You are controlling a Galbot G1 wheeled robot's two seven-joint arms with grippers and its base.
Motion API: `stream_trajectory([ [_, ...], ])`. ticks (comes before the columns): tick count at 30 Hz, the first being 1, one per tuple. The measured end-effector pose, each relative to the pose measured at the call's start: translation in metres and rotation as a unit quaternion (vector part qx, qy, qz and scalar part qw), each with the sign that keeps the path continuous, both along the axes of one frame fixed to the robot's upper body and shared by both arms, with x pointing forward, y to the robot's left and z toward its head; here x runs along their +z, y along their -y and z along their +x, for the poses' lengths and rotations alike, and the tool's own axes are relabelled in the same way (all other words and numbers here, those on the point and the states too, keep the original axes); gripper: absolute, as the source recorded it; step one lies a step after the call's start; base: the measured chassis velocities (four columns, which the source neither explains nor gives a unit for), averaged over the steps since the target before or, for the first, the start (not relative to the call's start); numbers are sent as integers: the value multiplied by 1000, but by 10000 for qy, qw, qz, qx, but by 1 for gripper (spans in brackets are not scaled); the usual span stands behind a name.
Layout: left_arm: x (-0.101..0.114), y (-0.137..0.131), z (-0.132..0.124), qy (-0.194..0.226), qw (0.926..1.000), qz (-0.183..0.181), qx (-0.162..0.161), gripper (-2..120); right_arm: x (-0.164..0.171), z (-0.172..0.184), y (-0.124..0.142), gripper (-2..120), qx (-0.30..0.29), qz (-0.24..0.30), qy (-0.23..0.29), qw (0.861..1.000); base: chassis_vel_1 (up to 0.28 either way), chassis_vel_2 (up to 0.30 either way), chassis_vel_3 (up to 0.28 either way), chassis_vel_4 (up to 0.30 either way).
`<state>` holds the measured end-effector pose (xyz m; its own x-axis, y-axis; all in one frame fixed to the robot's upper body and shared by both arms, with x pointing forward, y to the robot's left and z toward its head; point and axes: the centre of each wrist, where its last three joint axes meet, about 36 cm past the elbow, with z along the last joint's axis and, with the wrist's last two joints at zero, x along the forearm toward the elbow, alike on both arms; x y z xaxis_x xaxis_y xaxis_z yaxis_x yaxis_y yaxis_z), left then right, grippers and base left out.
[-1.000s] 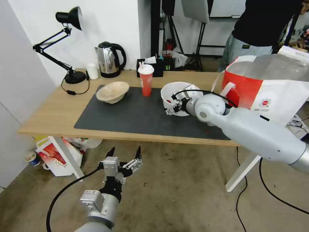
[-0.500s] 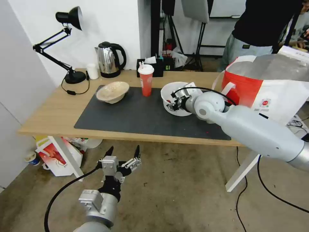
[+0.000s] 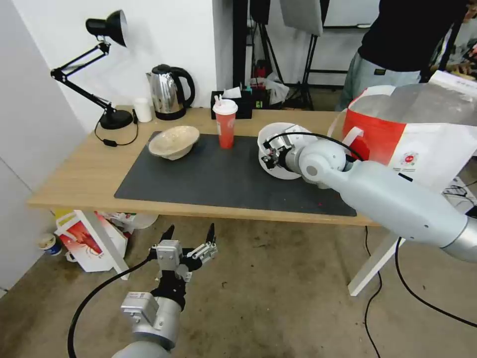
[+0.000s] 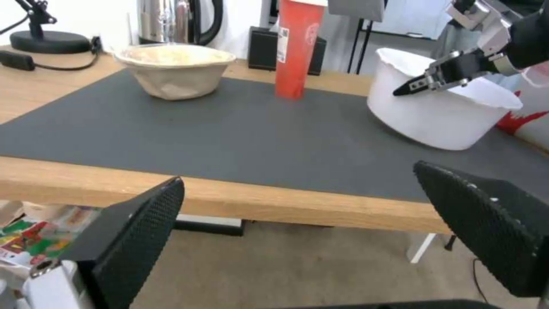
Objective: Pick up the trash from the table and place it into the takeout bag.
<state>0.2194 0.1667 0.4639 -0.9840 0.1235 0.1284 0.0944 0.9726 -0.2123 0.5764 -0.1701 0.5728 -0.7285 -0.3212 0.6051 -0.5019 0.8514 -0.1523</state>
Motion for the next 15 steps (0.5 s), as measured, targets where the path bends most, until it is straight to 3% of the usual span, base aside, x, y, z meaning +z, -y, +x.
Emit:
stream_trajectory([
  [15, 2, -2, 0, 25, 10000, 0, 55, 100, 19, 5, 2, 0, -28, 177, 79, 9998, 0, 0, 0, 0],
])
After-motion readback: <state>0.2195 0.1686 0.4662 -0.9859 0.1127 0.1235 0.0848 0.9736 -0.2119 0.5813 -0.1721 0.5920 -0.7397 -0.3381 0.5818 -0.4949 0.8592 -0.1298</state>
